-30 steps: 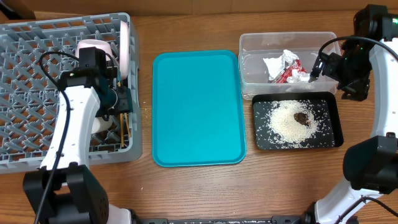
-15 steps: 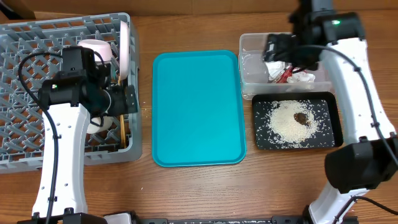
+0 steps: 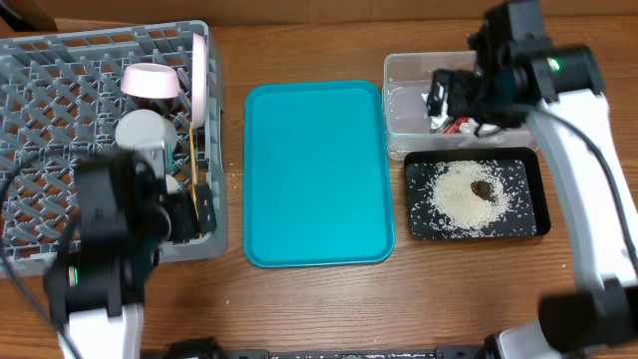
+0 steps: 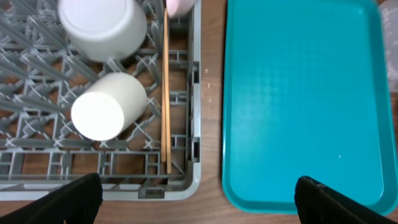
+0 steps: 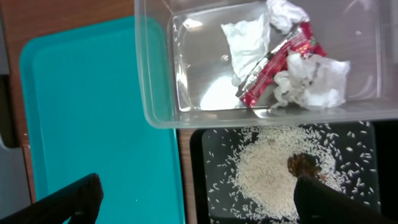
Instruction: Sort waste into correct bins and load items into the dishwasher
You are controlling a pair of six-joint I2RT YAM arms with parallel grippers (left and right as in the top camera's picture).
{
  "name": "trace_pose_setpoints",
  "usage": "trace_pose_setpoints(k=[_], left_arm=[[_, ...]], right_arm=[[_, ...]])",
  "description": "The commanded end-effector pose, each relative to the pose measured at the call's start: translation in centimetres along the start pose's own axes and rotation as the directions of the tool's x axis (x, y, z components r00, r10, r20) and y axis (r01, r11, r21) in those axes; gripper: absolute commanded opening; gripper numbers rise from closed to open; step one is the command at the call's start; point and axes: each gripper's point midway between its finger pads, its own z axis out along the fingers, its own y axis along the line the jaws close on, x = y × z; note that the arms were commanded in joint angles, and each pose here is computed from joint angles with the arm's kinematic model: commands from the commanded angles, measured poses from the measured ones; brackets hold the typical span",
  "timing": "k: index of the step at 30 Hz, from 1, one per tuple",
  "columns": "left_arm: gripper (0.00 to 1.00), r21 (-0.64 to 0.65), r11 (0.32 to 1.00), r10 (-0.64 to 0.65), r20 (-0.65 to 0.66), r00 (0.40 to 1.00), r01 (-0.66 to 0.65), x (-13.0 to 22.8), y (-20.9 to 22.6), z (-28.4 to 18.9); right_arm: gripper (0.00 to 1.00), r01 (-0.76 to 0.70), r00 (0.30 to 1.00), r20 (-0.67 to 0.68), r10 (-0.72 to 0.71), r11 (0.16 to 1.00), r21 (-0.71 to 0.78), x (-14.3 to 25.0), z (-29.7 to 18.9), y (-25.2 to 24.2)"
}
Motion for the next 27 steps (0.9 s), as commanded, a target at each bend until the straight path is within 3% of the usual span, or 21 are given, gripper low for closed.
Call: trace_pose_setpoints(k=[1, 6, 8, 15, 27], left_arm=[[1.00, -0.001, 0.999, 0.051, 0.164, 0.985, -0.051, 1.3, -0.1, -2.7], [1.00, 0.002, 0.999, 0.043, 0.342, 0.939, -0.047, 2.5, -0.4, -6.6], [1.00, 0.002, 0.999, 0.044, 0.351, 0.935, -0.048, 2.6, -0.4, -6.9], [1.00, 0.002, 0.999, 0.044, 0.346, 0.937, -0.048, 2.7, -0.4, -6.8], [1.00, 0.002, 0.999, 0.044, 0.346, 0.937, -0.048, 2.7, -0.4, -6.8]], right_arm=[[1.00, 0.006, 0.994, 0.110, -0.007, 1.000, 0.009, 2.0, -3.0, -1.0], [1.00, 0.006, 0.940, 0.341, -0.015, 1.000, 0.027, 5.9, -7.3, -3.2], [1.00, -0.011, 0.928, 0.372, -0.016, 0.997, 0.070, 7.1, -8.9, -4.3], [1.00, -0.011, 0.920, 0.392, -0.015, 0.998, 0.065, 8.2, -10.4, -4.5], [1.00, -0.010, 0.957, 0.290, -0.023, 0.993, 0.114, 8.1, -7.2, -5.1]])
